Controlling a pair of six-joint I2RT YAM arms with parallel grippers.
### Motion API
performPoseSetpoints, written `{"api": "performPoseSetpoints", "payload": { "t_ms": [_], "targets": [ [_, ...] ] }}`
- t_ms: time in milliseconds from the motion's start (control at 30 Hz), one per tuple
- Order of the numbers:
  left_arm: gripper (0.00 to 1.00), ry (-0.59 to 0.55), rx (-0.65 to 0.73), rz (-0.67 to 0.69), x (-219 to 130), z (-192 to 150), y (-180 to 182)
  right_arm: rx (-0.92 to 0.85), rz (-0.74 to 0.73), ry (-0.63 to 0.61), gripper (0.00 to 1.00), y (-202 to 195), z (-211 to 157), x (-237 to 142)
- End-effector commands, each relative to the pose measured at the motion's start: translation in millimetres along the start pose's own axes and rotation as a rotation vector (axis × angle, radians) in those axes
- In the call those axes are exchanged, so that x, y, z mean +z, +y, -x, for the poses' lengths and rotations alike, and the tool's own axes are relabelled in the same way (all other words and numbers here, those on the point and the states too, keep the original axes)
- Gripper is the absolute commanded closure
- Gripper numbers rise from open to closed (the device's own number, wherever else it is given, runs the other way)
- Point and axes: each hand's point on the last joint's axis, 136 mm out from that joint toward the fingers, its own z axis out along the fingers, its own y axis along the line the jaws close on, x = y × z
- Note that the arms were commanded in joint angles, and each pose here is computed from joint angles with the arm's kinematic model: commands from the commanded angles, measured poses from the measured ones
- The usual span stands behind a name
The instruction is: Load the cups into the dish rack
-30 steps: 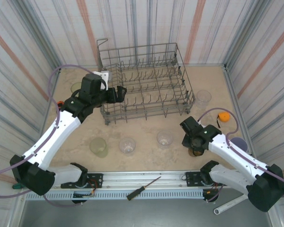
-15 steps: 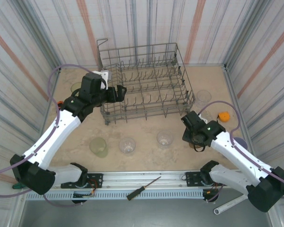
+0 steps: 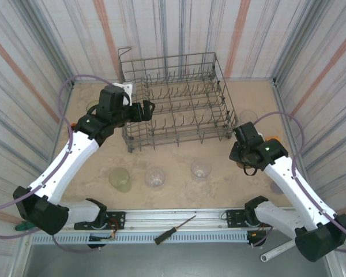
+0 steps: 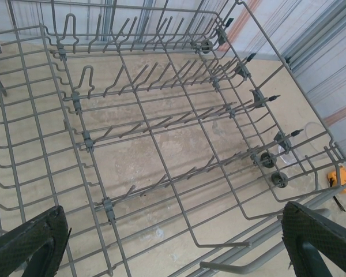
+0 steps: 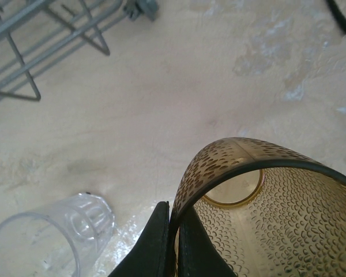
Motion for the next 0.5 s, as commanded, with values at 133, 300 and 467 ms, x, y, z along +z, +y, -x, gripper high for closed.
{"api": "performPoseSetpoints", "payload": {
  "t_ms": [133,300,467],
  "targets": [
    [0.01,-0.040,-0.008,-0.034,-7,11,-9,-0.043,0.021,-0.051,1.00,-6,31,-30],
    [0.01,-0.017,-0.029,-0.010,-6,9,-6,-0.041,0.051,-0.111,1.00,-4,59,-49],
    [0.01,-0.005,-0.060,-0.034,-5,3,-9,-0.047,0.108,-0.113,1.00,11,77,-51]
  ]
}}
